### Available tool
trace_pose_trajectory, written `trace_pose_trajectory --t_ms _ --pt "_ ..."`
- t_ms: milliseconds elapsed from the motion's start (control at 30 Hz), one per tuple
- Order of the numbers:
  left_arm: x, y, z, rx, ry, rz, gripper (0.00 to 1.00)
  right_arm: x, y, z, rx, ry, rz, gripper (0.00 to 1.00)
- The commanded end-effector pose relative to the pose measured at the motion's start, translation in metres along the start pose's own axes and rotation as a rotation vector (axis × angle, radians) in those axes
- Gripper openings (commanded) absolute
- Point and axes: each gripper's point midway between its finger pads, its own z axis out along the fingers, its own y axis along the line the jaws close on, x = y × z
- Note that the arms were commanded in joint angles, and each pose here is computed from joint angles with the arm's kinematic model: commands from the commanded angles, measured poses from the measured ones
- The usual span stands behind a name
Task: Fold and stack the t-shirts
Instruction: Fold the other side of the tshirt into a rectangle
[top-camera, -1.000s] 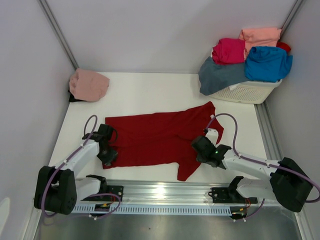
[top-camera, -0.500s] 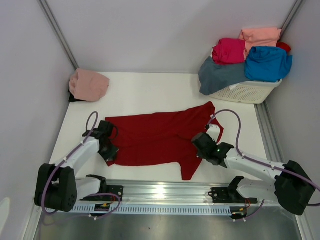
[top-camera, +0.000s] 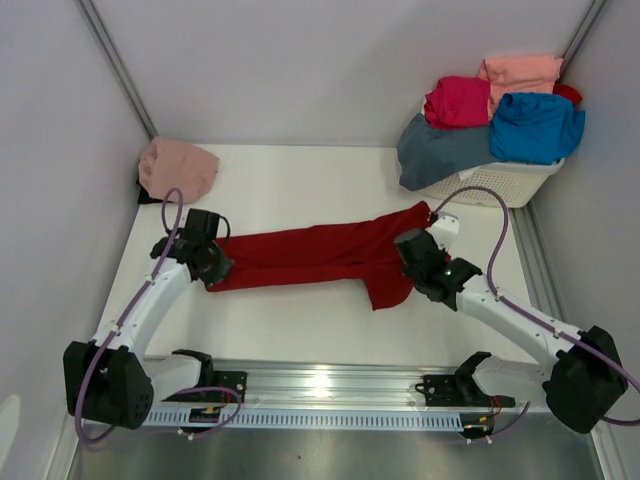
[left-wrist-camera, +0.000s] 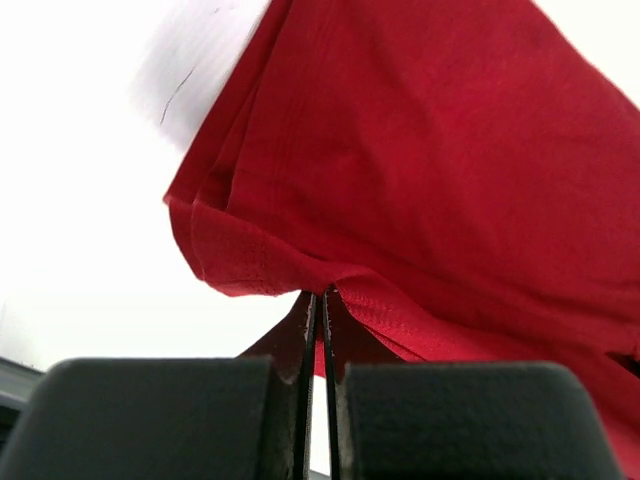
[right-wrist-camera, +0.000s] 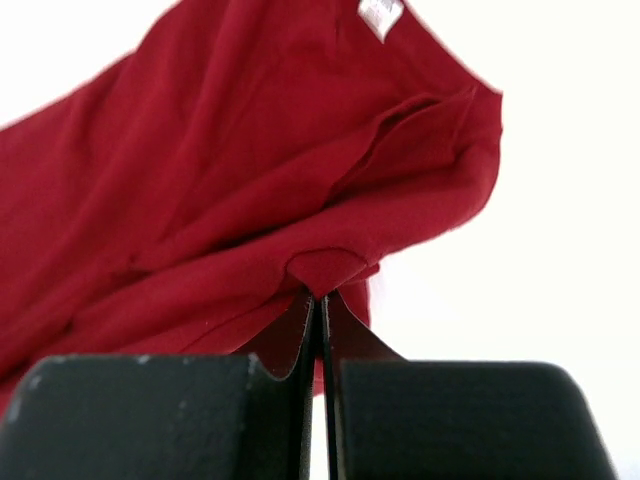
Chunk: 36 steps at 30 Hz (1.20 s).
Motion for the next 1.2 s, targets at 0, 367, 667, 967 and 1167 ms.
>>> trace_pose_trajectory --t_ms 0,367,667,967,1167 --pt "-0.019 -0.011 -0.002 0.006 -0.058 0.03 0.01 -0.037 -0.002 0.013 0.069 -0.093 0.0 0.0" --pt "-0.042 -0.032 0.022 -0.027 -0.088 0.023 0.01 -0.062 0.012 0.049 0.132 -0.122 -0.01 0.0" --pt "-0.077 -0.056 0.038 -0.026 -0.133 0.028 0.01 -0.087 0.026 0.082 0.158 -0.145 -0.025 0.0" --pt "-0.113 -0.085 0.059 -0.014 -0.131 0.063 0.02 -0.086 0.048 0.132 0.197 -0.1 -0.078 0.0" --pt "-0.096 -0.095 0.096 0.008 -0.029 0.112 0.39 -0.076 0.066 0.157 0.184 -0.058 -0.132 0.52"
